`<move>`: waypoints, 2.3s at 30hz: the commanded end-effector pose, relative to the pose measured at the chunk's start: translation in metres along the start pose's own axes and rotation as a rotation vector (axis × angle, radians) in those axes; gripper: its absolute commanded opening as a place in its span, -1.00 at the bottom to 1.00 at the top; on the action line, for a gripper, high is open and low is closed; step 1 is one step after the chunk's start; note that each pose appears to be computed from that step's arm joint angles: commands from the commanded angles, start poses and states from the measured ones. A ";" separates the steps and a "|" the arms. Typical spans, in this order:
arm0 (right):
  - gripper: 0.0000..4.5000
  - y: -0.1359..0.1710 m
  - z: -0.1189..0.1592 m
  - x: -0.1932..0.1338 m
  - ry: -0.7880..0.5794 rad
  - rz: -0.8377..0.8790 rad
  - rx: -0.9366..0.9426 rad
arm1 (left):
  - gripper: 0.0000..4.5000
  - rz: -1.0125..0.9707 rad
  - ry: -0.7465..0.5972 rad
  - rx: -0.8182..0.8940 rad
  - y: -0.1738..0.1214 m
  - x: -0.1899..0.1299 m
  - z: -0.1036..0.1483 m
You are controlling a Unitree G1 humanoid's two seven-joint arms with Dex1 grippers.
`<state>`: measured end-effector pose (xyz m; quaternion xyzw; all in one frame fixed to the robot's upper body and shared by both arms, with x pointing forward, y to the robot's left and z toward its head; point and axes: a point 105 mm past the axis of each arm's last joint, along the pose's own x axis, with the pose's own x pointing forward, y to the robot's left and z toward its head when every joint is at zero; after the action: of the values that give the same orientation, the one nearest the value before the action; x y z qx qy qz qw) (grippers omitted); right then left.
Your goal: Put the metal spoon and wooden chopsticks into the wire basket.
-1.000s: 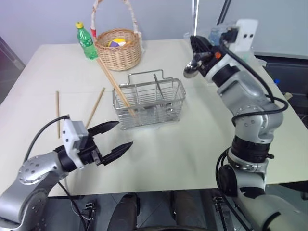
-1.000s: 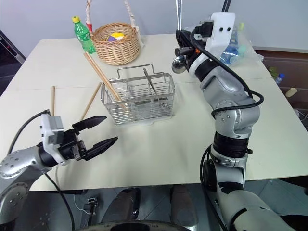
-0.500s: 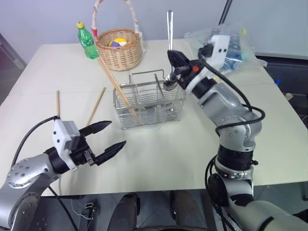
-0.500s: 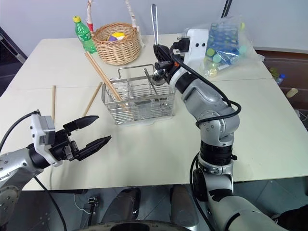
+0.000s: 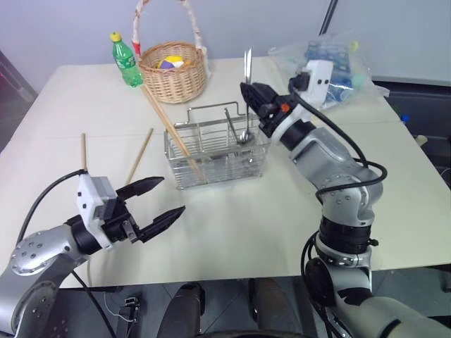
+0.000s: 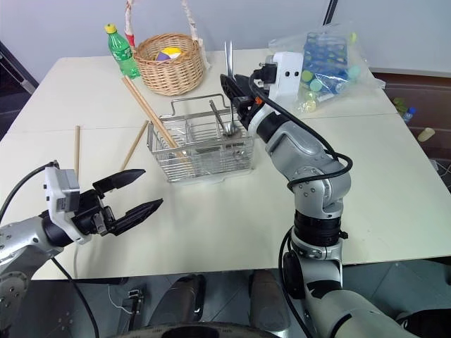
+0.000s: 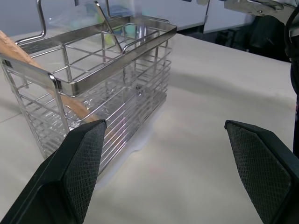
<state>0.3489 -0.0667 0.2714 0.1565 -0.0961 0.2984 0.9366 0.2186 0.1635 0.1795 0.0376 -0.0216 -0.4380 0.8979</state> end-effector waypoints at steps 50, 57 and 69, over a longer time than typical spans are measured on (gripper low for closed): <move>0.98 -0.008 -0.035 -0.157 0.297 0.374 -0.431 | 0.89 0.622 0.073 -0.054 0.114 -0.021 -0.097; 0.98 -0.004 -0.051 -0.157 0.301 0.412 -0.476 | 0.89 0.699 -0.008 -0.030 0.121 -0.011 -0.077; 0.98 -0.005 -0.056 -0.159 0.342 0.507 -0.543 | 0.89 0.996 0.045 0.063 0.165 -0.002 -0.043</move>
<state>0.2307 -0.1384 0.1672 -0.1647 -0.0310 0.4999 0.8497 0.3482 0.2627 0.1477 0.0638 -0.0407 0.0226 0.9969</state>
